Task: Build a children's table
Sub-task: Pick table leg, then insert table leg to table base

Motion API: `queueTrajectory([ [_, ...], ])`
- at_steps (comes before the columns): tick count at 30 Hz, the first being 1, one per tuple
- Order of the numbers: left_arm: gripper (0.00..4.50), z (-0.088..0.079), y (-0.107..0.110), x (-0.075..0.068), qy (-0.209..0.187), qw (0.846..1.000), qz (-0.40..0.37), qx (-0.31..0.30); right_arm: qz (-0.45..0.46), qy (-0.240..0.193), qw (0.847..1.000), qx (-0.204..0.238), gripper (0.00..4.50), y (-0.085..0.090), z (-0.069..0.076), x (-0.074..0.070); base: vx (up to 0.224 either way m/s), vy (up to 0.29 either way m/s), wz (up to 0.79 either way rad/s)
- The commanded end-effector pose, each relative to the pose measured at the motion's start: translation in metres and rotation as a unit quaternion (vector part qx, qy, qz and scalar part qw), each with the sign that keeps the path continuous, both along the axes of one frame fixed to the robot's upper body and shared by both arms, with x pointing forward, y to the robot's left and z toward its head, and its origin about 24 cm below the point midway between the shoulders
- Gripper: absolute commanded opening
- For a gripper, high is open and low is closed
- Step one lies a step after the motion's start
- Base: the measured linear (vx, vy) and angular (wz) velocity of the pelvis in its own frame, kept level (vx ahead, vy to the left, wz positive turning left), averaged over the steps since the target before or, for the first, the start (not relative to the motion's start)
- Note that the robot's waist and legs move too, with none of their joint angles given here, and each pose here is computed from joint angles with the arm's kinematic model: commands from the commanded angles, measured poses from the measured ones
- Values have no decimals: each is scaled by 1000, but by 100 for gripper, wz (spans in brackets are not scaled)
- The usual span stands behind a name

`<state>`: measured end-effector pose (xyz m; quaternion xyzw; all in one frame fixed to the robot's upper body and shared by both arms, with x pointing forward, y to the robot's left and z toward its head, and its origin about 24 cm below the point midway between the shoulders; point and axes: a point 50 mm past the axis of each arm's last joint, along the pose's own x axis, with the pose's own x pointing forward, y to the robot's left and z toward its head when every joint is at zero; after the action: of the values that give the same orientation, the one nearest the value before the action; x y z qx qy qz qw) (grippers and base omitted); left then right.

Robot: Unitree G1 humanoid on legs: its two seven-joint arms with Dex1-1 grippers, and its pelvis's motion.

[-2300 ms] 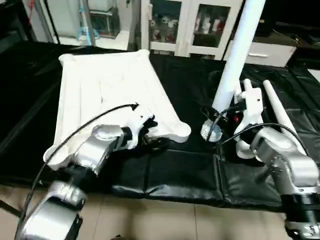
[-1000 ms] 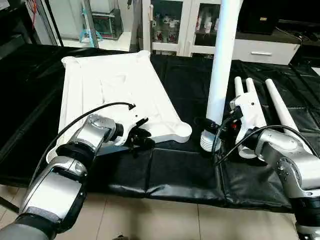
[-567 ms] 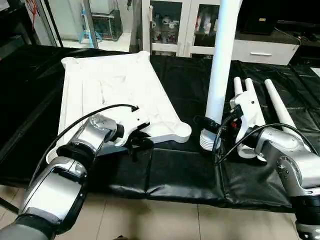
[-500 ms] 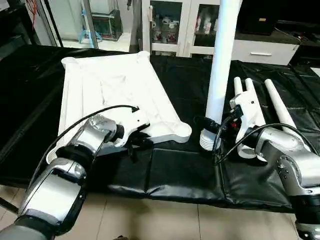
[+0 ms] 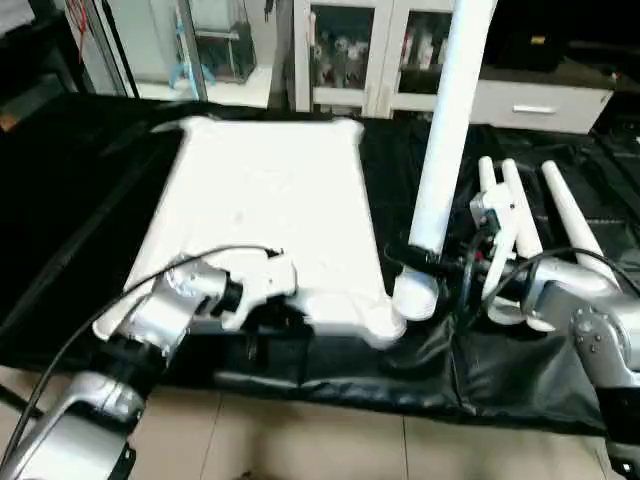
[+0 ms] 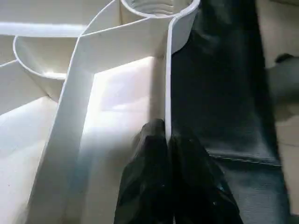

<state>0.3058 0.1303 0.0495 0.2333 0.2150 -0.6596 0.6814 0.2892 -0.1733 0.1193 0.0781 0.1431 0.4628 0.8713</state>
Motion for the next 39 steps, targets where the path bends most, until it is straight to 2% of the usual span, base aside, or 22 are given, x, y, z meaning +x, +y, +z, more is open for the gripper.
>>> queueTrajectory([
  [1,0,-18,-4,-10,25,999,-2,20,10,-1,1000,3,186,0,4,-3,0,0,0],
  [7,0,-18,-1,-6,4,999,36,39,4,27,1000,5,186,3,-6,2,0,0,0],
  [14,0,-17,-2,-7,3,999,35,42,7,39,999,7,186,11,-12,7,0,0,0],
  [18,0,-16,-2,-8,5,998,33,43,4,51,999,0,186,15,-22,10,0,0,0],
  [23,0,-16,-1,-8,7,998,34,45,-2,62,998,-8,186,13,-31,10,0,0,0],
  [27,0,-15,-1,-7,6,998,39,44,-24,75,997,-18,186,8,-43,10,0,0,0],
  [32,0,-14,1,-5,4,998,46,46,-70,85,994,4,186,2,-51,13,0,0,0],
  [35,0,-14,1,-4,3,998,50,45,-82,96,992,18,186,0,-59,9,0,0,0],
  [39,0,-14,2,-3,0,997,57,43,-96,112,988,39,186,-3,-72,-3,0,0,0],
])
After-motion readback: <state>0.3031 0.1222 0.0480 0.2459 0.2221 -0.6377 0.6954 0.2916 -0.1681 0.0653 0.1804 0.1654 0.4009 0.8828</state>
